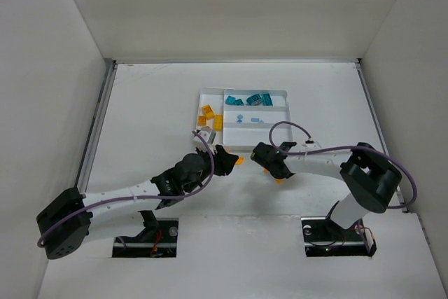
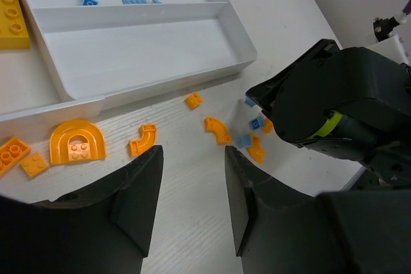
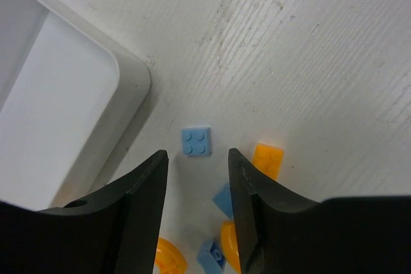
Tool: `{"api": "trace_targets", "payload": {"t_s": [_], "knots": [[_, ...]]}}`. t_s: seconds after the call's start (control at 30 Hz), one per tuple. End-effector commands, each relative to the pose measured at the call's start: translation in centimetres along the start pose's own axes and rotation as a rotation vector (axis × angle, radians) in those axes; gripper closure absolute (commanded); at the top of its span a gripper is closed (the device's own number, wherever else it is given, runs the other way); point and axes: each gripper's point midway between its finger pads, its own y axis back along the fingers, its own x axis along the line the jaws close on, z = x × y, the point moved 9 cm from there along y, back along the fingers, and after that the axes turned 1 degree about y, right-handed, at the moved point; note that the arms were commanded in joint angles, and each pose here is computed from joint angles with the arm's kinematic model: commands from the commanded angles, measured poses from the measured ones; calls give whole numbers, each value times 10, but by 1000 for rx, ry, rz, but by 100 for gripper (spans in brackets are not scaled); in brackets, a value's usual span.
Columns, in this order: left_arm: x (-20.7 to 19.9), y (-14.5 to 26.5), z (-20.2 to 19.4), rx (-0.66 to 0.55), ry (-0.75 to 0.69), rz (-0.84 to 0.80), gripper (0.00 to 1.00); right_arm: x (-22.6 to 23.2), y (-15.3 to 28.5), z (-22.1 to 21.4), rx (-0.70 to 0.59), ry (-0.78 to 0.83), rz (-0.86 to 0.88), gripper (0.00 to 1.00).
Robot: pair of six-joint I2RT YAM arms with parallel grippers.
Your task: Sort the legos into containers by color
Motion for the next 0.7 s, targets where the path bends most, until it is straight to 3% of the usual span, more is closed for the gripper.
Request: {"api": "trace_targets", "payload": {"t_s": [0.0, 0.3, 0.67], "knots": [[-9, 2, 5, -39, 22, -49, 60, 6, 2, 11, -52, -39, 5, 54], [-8, 4, 8, -59, 21, -51, 60, 15, -1, 11, -66, -9, -15, 65], [-6, 9, 14, -81, 26, -52, 60, 26, -12, -13, -40, 1, -37, 68]]}}
